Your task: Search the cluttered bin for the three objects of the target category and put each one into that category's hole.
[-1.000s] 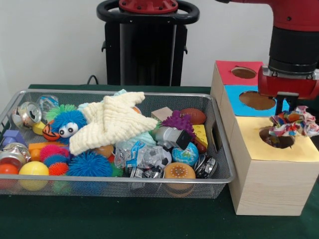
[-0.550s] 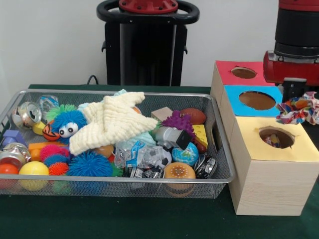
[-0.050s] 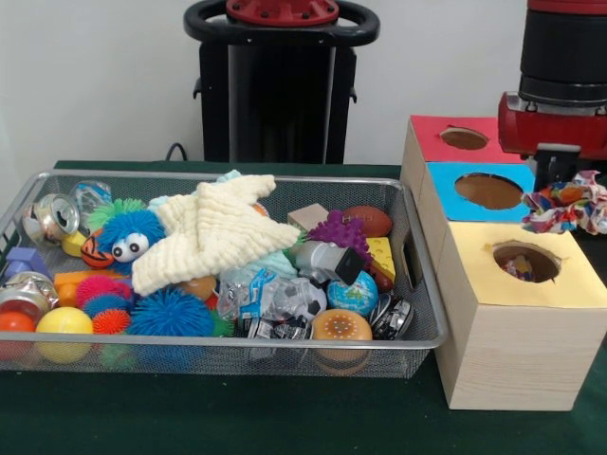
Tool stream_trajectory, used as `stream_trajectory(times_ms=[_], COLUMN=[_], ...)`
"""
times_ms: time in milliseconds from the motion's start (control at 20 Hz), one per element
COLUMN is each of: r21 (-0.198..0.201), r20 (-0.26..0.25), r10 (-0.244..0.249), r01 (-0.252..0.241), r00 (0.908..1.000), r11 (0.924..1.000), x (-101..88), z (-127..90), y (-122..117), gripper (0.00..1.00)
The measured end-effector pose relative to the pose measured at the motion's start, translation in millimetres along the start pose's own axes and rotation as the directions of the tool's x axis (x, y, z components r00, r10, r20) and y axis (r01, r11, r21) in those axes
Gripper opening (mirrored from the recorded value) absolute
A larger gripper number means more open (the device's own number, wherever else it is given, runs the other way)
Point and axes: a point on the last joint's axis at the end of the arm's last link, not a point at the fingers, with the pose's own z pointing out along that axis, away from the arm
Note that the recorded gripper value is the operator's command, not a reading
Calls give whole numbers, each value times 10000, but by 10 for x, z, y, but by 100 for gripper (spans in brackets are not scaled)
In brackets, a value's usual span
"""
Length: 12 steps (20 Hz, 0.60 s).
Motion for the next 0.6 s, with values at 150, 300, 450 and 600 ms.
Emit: stream_trajectory(times_ms=[150, 300, 450, 600], r21=[25, 47, 64, 73], r20=[-31, -55, -82, -102], r10=[59, 125, 161, 160], r01=[-59, -125, -161, -160], r00=[10000, 9999, 9998, 9998], r11=[10000, 9999, 9999, 9998], x=[-4, -13, -11, -2], z=[10, 17, 24, 32], y=[-41, -85, -110, -113], gripper=[0, 0, 0, 0])
